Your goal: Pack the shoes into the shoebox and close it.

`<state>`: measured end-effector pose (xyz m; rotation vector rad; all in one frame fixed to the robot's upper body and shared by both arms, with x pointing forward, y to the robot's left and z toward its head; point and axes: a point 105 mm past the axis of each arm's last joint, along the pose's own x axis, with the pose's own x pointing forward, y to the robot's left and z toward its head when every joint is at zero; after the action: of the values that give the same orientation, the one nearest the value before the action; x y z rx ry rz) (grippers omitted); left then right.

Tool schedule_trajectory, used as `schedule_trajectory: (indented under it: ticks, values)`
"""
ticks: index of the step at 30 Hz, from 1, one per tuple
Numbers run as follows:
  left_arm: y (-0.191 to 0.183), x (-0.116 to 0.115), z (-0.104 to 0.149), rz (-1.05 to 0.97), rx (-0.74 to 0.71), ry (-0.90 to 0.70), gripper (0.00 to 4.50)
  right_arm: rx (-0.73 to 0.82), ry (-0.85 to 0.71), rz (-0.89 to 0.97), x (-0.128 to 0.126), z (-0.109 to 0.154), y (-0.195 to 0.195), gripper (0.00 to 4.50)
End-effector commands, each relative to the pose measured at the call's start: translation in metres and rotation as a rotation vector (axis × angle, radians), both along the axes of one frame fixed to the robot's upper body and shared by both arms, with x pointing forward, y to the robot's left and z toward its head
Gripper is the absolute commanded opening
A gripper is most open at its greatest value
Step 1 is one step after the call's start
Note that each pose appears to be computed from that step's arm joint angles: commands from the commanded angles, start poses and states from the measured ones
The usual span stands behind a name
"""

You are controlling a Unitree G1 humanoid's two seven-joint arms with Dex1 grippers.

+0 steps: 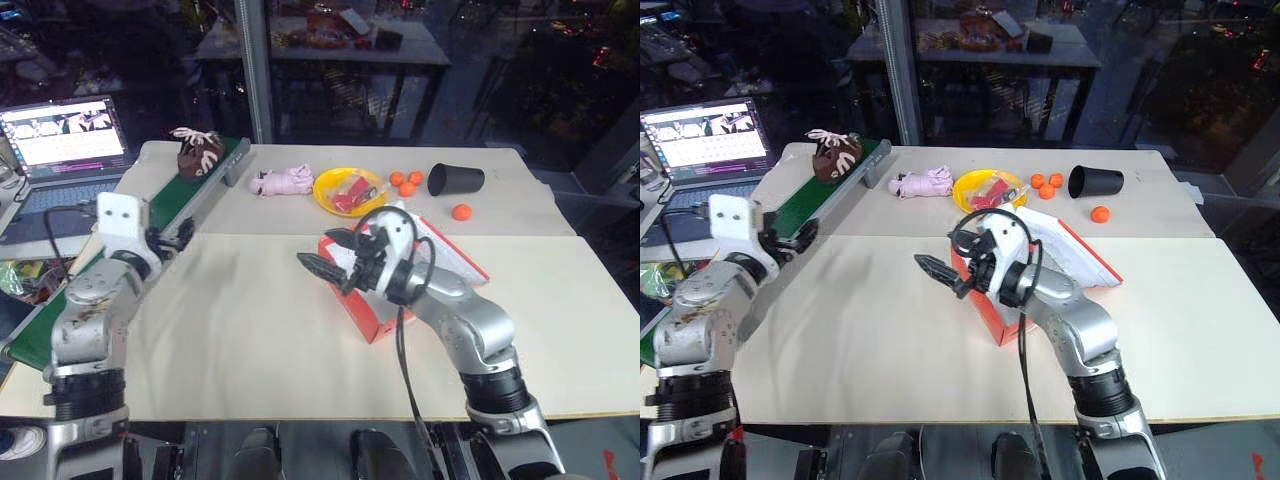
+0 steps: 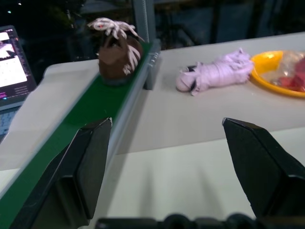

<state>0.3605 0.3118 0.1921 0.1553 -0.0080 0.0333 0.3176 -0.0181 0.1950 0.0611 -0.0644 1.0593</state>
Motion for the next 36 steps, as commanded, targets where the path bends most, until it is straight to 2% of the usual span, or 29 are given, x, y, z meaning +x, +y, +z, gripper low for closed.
schedule_trajectory:
  ticks: [1,9,13,19,36]
  values:
    - [0.033,-0.006,0.02,0.027,0.075,-0.072,3.98,0.019,-0.075,0.053,-0.003,0.016,0.011,4.47]
    - [0.065,-0.002,0.003,-0.005,0.038,-0.045,3.98,0.017,-0.099,0.054,-0.003,0.018,0.015,4.47]
    - [0.064,0.004,-0.013,-0.056,0.026,-0.007,3.98,0.017,-0.107,0.035,-0.002,0.018,0.012,4.47]
    - [0.06,0.008,-0.022,-0.082,0.016,0.001,3.98,-0.023,-0.128,-0.007,0.0,0.016,0.002,4.47]
    - [0.073,0.017,-0.044,0.031,-0.067,0.04,3.98,-0.073,-0.14,-0.061,0.004,0.019,-0.012,4.47]
